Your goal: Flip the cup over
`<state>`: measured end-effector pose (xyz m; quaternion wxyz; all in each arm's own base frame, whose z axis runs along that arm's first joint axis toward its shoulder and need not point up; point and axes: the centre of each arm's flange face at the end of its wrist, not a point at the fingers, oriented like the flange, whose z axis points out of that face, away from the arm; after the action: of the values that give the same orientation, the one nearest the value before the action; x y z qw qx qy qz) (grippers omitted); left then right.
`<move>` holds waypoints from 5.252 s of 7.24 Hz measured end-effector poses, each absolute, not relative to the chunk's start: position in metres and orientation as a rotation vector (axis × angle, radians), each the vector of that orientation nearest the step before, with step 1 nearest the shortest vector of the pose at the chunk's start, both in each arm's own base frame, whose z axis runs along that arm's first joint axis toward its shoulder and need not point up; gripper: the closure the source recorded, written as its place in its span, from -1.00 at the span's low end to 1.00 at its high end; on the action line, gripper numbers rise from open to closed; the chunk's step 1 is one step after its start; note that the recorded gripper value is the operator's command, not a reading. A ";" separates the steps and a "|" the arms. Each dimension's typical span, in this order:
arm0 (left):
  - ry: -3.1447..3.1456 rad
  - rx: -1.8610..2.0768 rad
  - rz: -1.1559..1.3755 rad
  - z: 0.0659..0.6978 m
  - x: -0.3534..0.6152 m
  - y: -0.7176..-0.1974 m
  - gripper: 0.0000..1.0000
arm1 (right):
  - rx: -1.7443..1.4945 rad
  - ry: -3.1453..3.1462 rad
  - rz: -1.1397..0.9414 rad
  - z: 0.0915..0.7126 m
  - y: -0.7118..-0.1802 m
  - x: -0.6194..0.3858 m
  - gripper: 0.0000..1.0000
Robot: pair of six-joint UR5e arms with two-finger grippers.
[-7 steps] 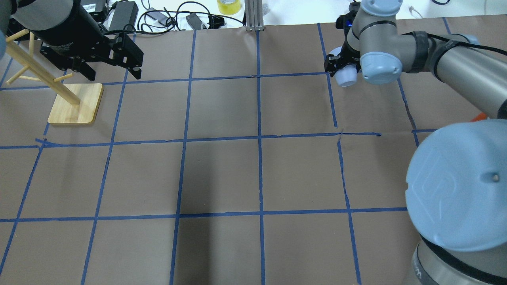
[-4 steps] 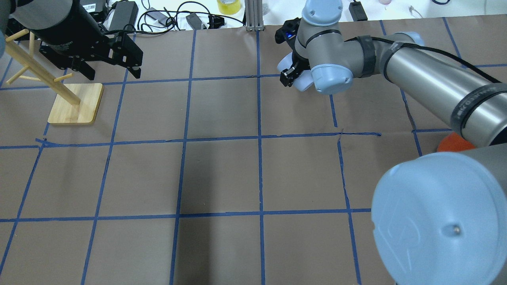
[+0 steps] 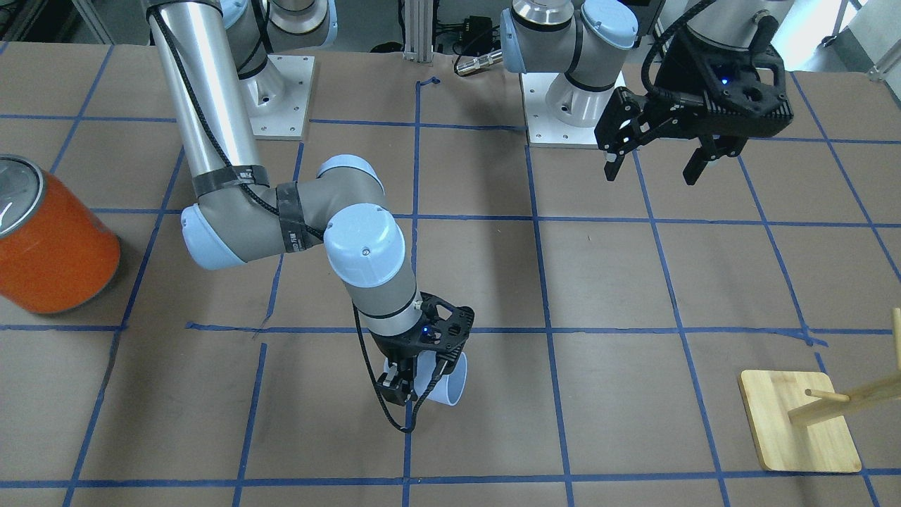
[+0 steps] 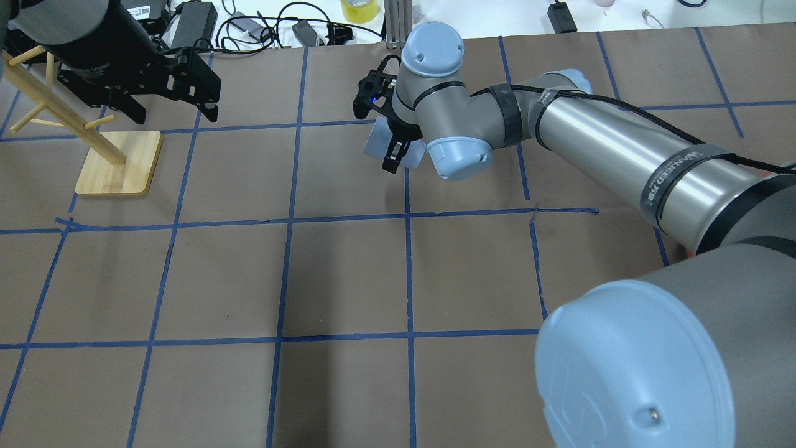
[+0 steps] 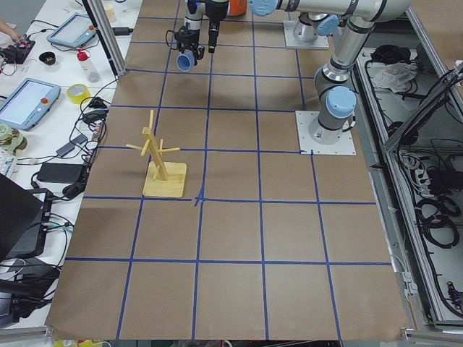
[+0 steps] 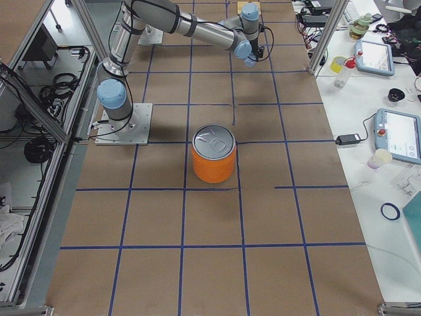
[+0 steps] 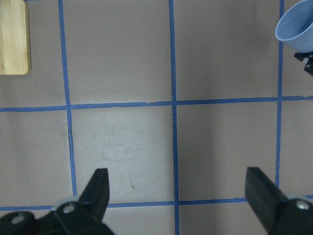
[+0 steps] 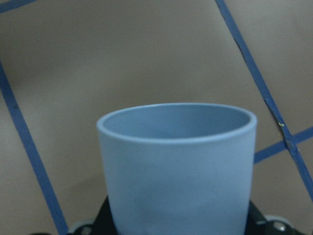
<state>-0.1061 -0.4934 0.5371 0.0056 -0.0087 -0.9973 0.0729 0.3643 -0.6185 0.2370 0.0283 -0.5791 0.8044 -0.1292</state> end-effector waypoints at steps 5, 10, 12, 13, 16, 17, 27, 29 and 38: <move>-3.122 -0.027 0.226 0.537 -0.106 -0.493 -1.00 | -2.101 2.241 -0.339 0.208 -0.586 0.418 -0.27; -3.121 -0.026 0.227 0.536 -0.106 -0.493 -1.00 | -2.126 2.195 -0.310 0.192 -0.585 0.422 -1.00; -3.120 -0.020 0.230 0.537 -0.107 -0.493 -1.00 | -2.118 2.198 -0.312 0.192 -0.585 0.422 -1.00; -3.120 -0.018 0.231 0.537 -0.107 -0.493 -1.00 | -2.111 2.210 -0.322 0.198 -0.585 0.422 -1.00; -3.119 -0.019 0.237 0.537 -0.108 -0.493 -1.00 | -1.915 2.397 -0.384 0.257 -0.580 0.409 -1.00; -3.119 -0.021 0.239 0.538 -0.107 -0.493 -1.00 | -1.762 2.524 -0.373 0.282 -0.578 0.392 -1.00; -2.950 -0.006 0.196 0.456 -0.112 -0.529 -1.00 | -0.242 3.184 0.027 0.469 -0.528 0.119 -1.00; -2.803 -0.010 0.199 0.402 -0.125 -0.555 -1.00 | 0.002 3.237 0.106 0.473 -0.516 0.114 -1.00; -2.504 0.000 0.075 0.222 -0.146 -0.612 -1.00 | 0.062 3.146 -0.004 0.497 -0.513 0.121 -1.00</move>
<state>-0.1465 -0.6124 0.2215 0.3130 0.0001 -0.9493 0.0284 0.1207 -0.5132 0.4974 -0.0027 0.0198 0.9998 -0.0011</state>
